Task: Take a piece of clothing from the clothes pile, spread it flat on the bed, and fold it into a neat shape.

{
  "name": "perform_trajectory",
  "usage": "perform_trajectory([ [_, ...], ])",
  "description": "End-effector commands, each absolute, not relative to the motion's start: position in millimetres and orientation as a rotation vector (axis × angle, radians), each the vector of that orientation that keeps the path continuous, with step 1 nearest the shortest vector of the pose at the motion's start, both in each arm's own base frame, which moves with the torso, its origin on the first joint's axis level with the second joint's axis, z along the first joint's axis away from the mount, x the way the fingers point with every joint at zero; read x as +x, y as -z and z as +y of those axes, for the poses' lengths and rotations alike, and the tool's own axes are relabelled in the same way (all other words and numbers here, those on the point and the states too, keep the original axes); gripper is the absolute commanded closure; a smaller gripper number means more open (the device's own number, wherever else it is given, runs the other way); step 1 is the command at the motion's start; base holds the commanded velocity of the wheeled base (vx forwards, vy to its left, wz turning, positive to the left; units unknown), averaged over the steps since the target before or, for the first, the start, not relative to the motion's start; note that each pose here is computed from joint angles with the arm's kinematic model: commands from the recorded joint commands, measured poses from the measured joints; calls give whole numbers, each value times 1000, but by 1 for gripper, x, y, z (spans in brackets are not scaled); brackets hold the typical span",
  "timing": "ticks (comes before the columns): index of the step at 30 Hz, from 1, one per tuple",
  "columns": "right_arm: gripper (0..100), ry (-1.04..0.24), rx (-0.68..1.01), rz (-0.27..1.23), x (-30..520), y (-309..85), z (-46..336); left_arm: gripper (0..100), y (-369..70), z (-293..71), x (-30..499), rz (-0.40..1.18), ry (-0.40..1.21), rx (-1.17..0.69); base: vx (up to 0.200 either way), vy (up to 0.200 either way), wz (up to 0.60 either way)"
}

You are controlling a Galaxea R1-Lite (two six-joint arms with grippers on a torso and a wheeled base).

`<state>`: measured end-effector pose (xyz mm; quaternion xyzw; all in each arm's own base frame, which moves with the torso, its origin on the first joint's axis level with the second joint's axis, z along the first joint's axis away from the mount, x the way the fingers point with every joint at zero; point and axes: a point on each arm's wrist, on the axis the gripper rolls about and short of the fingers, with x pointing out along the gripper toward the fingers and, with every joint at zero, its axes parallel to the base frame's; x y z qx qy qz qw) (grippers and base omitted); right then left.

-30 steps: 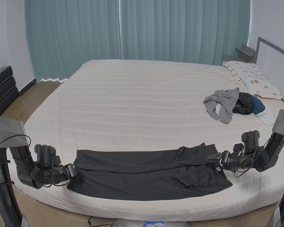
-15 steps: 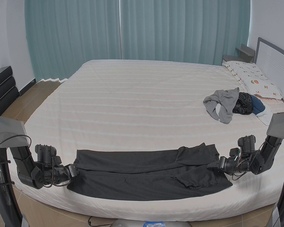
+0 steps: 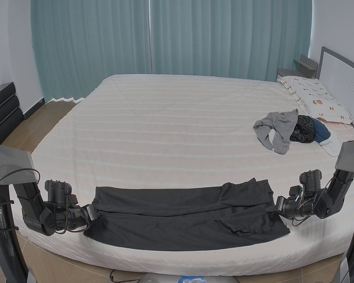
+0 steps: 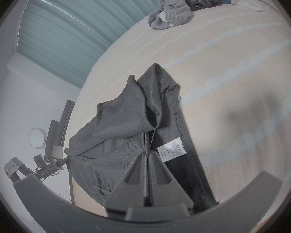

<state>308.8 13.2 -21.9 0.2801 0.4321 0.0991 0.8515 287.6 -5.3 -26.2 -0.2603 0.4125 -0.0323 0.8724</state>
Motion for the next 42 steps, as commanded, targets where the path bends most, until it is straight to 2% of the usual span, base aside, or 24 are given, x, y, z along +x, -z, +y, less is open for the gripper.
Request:
perform_trajectory([
  [1,100,-198,593,899,309,20,9,100,26,-7,289,861,69,-548,0,0,0],
  [7,100,-198,586,912,308,22,10,100,27,-7,287,868,67,-549,0,0,0],
  [8,0,-198,586,912,308,22,10,0,27,-7,287,868,67,-549,0,0,0],
  [14,0,-204,584,910,308,20,11,0,24,-5,286,860,63,-551,0,0,0],
  [19,0,-210,594,870,307,8,10,0,4,5,285,792,45,-568,0,0,0],
  [23,0,-200,631,835,309,-3,7,0,-6,7,292,747,18,-659,0,0,0],
  [34,0,-182,675,827,313,-6,10,0,13,2,312,769,-6,-711,0,0,0],
  [35,0,-184,673,828,314,-6,11,100,15,0,313,778,1,-709,0,0,0],
  [42,0,-132,666,829,321,0,15,100,22,-4,326,752,-59,-684,0,0,0],
])
